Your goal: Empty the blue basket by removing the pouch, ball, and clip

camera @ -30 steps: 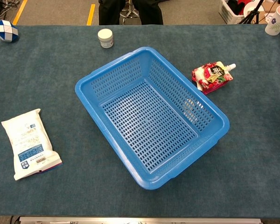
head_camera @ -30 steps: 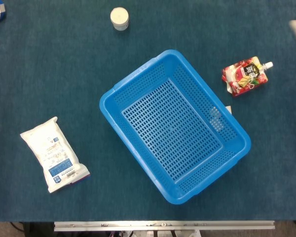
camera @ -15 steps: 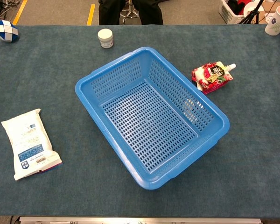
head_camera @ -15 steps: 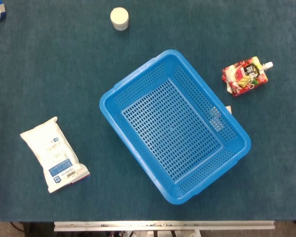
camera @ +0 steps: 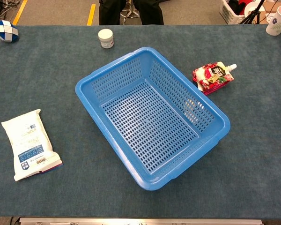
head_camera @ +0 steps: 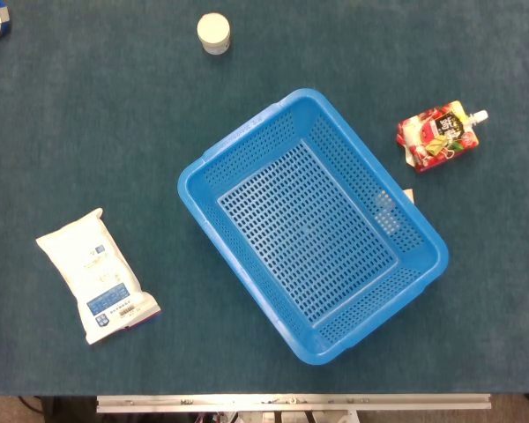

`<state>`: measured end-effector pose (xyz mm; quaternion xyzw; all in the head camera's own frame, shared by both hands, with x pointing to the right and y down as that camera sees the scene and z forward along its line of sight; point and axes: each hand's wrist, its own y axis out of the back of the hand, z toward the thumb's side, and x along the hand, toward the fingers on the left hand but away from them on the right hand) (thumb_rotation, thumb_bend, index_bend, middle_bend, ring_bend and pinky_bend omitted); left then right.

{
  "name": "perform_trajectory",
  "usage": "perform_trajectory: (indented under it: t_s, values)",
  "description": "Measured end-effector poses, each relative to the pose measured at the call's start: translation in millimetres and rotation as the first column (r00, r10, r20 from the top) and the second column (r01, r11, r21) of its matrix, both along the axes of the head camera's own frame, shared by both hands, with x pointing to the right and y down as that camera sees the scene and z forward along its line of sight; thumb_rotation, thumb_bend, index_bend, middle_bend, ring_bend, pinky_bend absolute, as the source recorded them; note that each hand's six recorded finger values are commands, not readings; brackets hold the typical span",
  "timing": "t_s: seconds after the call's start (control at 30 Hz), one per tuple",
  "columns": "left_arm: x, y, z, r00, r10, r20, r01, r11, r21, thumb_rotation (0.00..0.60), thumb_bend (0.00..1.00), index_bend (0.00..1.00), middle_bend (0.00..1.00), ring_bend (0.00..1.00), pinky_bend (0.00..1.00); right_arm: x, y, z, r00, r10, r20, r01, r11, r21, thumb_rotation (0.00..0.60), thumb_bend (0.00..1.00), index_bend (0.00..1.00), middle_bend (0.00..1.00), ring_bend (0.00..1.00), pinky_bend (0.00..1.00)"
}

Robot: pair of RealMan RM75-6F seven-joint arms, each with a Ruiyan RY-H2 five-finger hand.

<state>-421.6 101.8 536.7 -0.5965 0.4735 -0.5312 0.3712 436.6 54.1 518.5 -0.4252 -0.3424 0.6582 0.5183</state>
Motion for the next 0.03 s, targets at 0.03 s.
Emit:
perform_trajectory:
  t_s: [0.03]
  values:
    - [-0.6,-0.2,0.1,1.000,-0.001,-0.001,0.001,1.000,0.004,0.600,0.00,0.07,0.00,0.00,0.00,-0.5,-0.5,-0.5,1.000,-0.001,0.001,0.001,1.000,0.003,0.600,0.25,0.16,0.33,0.16,0.24]
